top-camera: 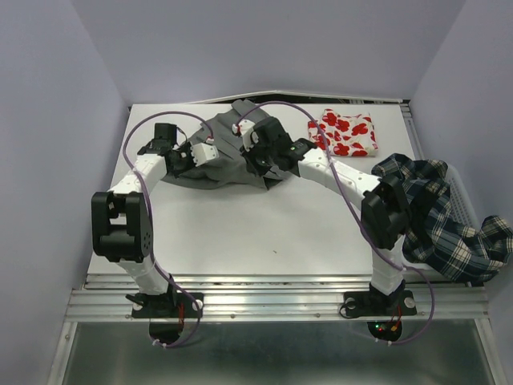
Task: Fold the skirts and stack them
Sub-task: Flatten the skirt out
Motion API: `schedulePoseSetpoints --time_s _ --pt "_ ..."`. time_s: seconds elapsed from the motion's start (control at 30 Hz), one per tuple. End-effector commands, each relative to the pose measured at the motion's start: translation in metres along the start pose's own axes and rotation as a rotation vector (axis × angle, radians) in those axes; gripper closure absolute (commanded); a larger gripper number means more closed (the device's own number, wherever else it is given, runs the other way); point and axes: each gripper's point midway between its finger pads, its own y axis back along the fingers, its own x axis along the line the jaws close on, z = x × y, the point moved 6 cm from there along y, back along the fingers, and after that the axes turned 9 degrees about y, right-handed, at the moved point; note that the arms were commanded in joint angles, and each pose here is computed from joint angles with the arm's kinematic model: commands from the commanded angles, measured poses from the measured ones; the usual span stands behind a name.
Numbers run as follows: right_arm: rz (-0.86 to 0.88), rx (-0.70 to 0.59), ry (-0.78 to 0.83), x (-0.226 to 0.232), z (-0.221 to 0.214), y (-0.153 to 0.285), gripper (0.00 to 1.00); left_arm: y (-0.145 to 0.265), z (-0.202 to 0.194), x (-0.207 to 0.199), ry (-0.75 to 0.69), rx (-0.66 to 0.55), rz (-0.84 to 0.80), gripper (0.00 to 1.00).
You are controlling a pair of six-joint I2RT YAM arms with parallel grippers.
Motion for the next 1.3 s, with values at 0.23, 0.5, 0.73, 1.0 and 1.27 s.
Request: schedulePoseSetpoints --time_s 0.23,0.5,0.73,1.0,1.27 --pt "-0.013 -0.105 0.002 -0.002 0.024 0.044 0.99 -0.004 -0.083 0.067 0.107 0.2 0.133 0.85" --pt "-0.009 -0.081 0.008 0.002 0.012 0.05 0.99 0.011 -0.109 0.114 0.162 0.297 0.303 0.93" --pt "0.282 -0.091 -0.03 0.042 -0.012 0.048 0.99 0.074 -0.041 0.122 0.304 0.008 0.254 0.71" --pt "0.667 -0.174 0.075 0.133 0.002 0.027 0.99 0.102 -0.024 0.084 0.669 -0.058 0.207 0.66" --pt "0.705 -0.192 -0.055 0.081 0.051 0.029 0.11 0.085 -0.056 0.017 1.074 0.092 0.043 0.6"
